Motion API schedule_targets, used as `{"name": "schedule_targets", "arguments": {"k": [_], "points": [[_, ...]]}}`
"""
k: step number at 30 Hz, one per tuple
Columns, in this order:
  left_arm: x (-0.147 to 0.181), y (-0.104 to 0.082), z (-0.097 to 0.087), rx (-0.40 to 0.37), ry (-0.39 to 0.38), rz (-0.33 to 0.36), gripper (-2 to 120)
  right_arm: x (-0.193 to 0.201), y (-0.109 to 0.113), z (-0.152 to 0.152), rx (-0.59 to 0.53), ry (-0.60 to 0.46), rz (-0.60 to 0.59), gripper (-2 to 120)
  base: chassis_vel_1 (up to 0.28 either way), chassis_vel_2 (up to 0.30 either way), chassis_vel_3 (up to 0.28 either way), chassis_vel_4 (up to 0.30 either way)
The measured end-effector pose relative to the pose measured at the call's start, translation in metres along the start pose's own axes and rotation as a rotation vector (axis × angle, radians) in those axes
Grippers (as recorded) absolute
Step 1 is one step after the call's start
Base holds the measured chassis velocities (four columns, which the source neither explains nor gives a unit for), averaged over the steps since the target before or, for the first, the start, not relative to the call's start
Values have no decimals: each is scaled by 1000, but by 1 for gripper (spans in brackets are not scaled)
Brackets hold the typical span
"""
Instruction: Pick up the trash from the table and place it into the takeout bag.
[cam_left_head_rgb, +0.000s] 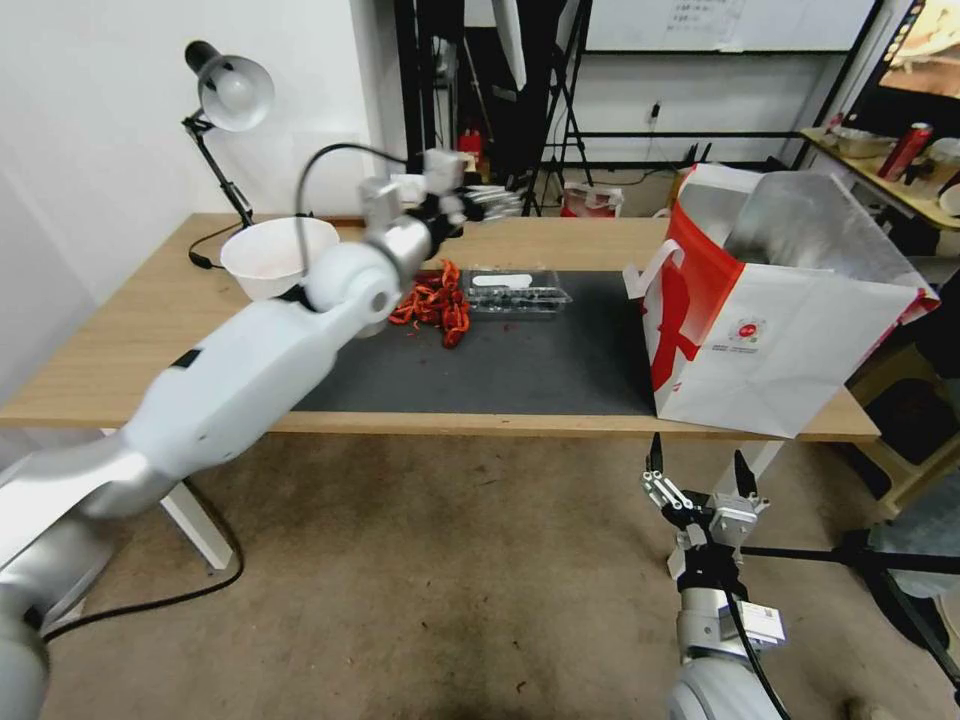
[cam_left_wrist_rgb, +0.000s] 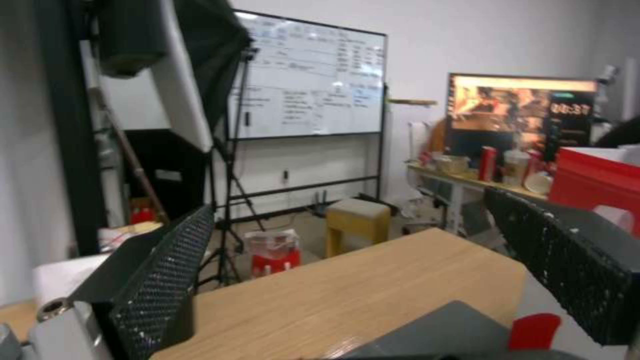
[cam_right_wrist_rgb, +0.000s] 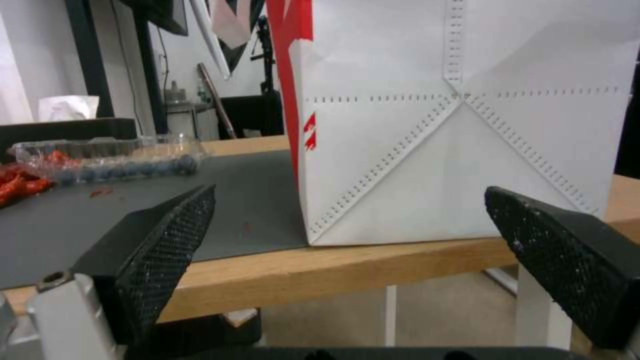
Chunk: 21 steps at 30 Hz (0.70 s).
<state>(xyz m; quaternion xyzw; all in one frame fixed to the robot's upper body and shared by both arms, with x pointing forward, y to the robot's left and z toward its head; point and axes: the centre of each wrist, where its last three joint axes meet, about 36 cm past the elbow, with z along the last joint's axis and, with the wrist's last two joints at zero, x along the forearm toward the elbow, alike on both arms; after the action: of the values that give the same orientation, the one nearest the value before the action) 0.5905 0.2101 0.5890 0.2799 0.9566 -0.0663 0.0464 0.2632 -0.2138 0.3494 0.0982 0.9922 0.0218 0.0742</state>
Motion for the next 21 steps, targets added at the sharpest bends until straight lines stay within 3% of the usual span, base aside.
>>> {"name": "schedule_targets", "arguments": {"k": [8,10,21], "points": [[62,22,30,36,21,-93,100,0,2,0,-1,2,-11,100,0,0,0,0],[65,23,31,37,20,-96,100,0,2,0,-1,1,-11,100,0,0,0,0],[126,37,54,-6,-1,-192,100,-1,4,1,-2,3,-18,100,0,0,0,0]]}}
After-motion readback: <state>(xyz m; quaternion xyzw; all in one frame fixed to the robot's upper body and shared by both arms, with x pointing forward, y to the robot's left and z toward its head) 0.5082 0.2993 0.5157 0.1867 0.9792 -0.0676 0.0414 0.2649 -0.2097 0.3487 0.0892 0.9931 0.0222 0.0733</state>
